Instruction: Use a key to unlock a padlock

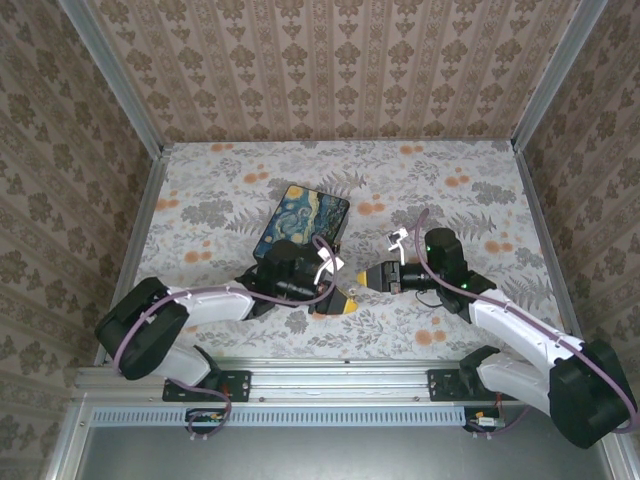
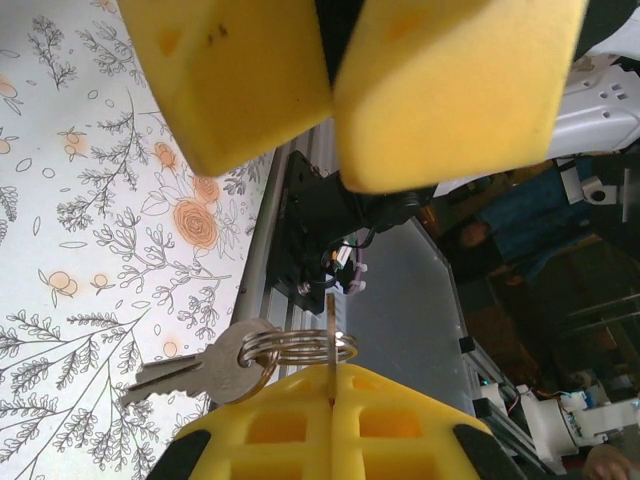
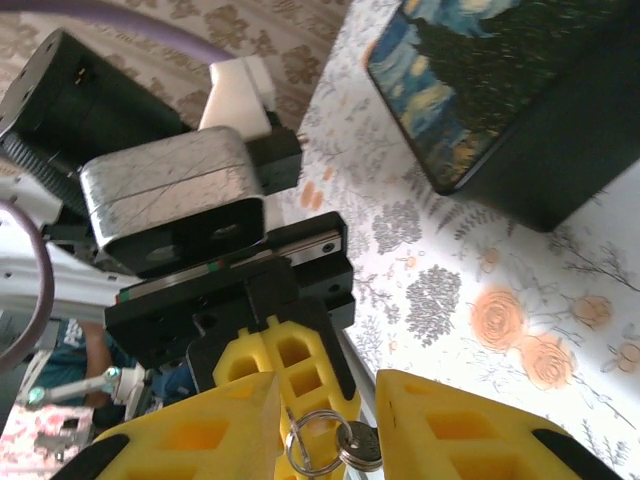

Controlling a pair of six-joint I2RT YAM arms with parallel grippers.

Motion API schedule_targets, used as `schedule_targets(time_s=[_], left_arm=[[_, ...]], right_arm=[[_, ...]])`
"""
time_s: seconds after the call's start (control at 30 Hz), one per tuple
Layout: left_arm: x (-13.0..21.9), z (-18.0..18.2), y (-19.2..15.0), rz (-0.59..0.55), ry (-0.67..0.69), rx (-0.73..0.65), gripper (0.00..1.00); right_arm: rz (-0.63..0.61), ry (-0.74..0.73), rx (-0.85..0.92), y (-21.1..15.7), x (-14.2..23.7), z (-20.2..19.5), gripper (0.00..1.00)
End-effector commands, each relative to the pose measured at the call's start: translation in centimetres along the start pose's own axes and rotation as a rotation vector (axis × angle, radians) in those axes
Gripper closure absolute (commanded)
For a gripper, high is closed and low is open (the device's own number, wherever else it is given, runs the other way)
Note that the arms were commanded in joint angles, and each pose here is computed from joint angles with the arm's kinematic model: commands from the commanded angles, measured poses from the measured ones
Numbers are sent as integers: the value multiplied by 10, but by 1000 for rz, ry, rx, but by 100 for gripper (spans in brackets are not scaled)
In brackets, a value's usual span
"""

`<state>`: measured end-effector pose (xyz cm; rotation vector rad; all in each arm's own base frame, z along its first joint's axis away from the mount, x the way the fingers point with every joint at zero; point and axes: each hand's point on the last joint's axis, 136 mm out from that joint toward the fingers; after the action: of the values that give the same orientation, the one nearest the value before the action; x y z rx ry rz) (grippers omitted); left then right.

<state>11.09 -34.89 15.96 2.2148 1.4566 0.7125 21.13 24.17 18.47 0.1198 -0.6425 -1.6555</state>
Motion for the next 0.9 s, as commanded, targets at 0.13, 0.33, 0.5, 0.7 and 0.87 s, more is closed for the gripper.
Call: schedule_targets(time_s=[0.13, 0.33, 0.5, 0.7, 0.87], left_arm=[[7, -7, 6, 16, -10, -38, 100], [8, -9, 8, 8, -11, -44, 100], [9, -9, 9, 5, -11, -47, 100], [10, -10, 11, -2, -6, -58, 100], [10, -8, 10, 0, -7, -56, 100]], right_arm=[[60, 111, 85, -7, -1, 25, 69], [90, 114, 79, -15, -5, 26, 69], [102, 88, 63, -16, -13, 18, 65], [109, 99, 59, -13, -16, 19, 72], [122, 113, 61, -17, -18, 21, 84]])
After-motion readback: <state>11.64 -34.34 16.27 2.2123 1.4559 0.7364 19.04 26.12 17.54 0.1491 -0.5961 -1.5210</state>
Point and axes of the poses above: each hand's point on the last joint's axis, 136 mm out from that joint toward the fingers, its own x axis back along the fingers, its own z axis along the line the jaws close on, y = z × x, and after that the axes turned 1 degree about -x, right-handed
